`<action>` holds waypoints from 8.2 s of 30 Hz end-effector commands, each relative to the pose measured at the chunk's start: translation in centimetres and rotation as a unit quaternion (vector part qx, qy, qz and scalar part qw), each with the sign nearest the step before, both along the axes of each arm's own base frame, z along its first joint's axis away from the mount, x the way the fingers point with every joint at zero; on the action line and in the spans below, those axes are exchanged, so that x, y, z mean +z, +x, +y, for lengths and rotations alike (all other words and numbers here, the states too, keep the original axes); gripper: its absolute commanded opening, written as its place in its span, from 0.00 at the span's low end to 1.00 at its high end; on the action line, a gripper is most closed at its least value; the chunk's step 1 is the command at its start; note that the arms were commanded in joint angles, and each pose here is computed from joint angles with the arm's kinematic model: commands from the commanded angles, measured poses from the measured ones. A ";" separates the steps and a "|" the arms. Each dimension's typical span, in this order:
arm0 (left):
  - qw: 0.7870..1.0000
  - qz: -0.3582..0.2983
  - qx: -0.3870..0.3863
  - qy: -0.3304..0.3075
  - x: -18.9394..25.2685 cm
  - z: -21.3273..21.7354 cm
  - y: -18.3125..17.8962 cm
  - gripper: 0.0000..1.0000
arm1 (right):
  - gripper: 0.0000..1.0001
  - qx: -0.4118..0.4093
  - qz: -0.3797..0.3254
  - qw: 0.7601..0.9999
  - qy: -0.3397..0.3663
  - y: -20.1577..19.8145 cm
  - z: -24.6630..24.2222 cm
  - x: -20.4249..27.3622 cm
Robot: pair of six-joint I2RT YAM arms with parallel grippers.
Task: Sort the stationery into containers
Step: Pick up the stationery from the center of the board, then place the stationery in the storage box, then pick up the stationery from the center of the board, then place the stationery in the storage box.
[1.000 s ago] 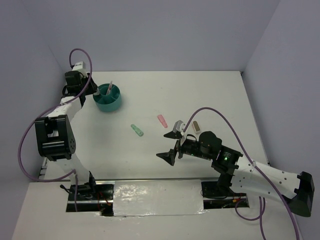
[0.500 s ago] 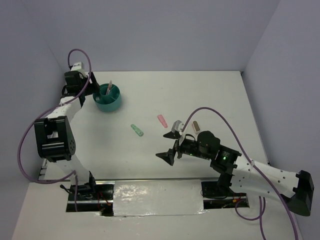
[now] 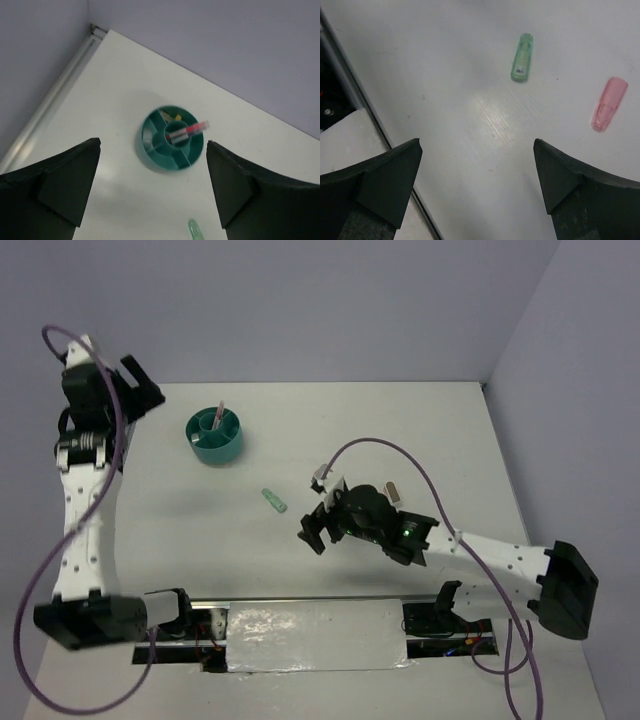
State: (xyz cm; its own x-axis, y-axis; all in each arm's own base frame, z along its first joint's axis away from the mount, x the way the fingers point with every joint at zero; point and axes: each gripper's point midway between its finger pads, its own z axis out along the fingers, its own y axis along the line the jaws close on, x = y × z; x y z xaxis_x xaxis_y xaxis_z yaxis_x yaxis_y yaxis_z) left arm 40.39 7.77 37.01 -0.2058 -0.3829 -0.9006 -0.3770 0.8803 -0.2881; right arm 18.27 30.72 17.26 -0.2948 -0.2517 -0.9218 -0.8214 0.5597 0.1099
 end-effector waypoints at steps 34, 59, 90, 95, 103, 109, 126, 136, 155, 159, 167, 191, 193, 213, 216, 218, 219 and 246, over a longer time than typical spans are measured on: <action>0.993 0.033 -0.098 -0.055 -12.6 -7.0 -13.8 0.99 | 0.62 -0.024 0.158 0.946 -0.282 12.1 9.4 -15.5; 0.872 0.032 -0.367 -0.322 -12.8 -25.2 -12.6 0.95 | 0.04 -0.014 0.013 1.000 0.019 5.3 9.6 2.9; 0.856 -0.026 -0.428 -0.290 -8.8 -27.1 -11.6 0.00 | 1.00 -0.047 -0.022 0.997 0.061 5.4 7.3 7.4; 0.912 -0.046 -0.359 -0.194 -8.2 -24.6 -6.8 0.00 | 1.00 -0.072 -0.014 0.995 0.073 5.7 4.1 6.7; 0.974 -0.063 -0.213 0.042 -10.8 -18.4 4.7 0.00 | 1.00 -0.086 -0.027 0.992 0.092 4.4 -0.7 7.4; 0.971 -0.074 -0.197 0.113 -10.7 -17.8 8.6 0.00 | 1.00 -0.069 -0.038 0.995 0.068 3.2 -2.1 6.5; 0.964 -0.030 -0.167 0.206 -13.2 -15.5 11.4 0.00 | 1.00 -0.069 -0.034 0.996 0.054 4.0 -2.4 4.2; 0.967 0.003 -0.148 0.207 -16.2 -13.8 12.4 0.00 | 1.00 -0.068 -0.027 0.996 0.048 4.3 -2.3 3.6; 0.973 -0.010 -0.148 0.179 -16.8 -13.6 12.1 0.61 | 1.00 -0.046 -0.006 0.998 0.036 4.0 -1.7 2.2; 0.978 -0.015 -0.141 0.155 -15.7 -13.8 12.0 0.64 | 1.00 -0.072 0.033 0.997 0.025 5.5 -2.0 0.7; 0.992 -0.038 -0.118 0.025 -4.7 -14.8 6.6 0.90 | 1.00 -0.142 0.128 0.976 -0.108 10.5 -1.9 -5.6; 0.970 0.084 -0.229 -0.011 -11.1 -14.3 -12.8 0.99 | 0.63 -0.167 0.219 0.929 -0.247 16.7 -2.8 -15.8; 0.969 0.084 -0.232 -0.013 -11.4 -14.5 -12.7 0.99 | 0.62 -0.174 0.215 0.929 -0.245 16.8 -3.0 -16.1; 0.868 0.006 -0.391 -0.305 -8.6 -25.1 -12.8 0.99 | 0.03 -0.120 0.041 0.992 0.005 8.8 3.4 -0.8; 0.847 -0.007 -0.422 -0.323 -7.6 -26.6 -13.2 0.98 | 0.03 -0.114 0.026 0.992 0.052 7.1 4.1 2.4; 0.842 -0.001 -0.429 -0.327 -7.7 -27.1 -13.5 0.97 | 0.03 -0.102 0.009 0.991 0.082 5.7 4.7 4.5; 0.842 -0.003 -0.430 -0.326 -7.6 -27.2 -13.6 0.96 | 0.03 -0.099 0.005 0.991 0.088 5.3 4.7 4.8; 0.806 -0.014 -0.497 -0.322 -6.9 -29.8 -14.9 0.08 | 0.07 -0.076 -0.046 0.991 0.103 4.6 6.5 10.6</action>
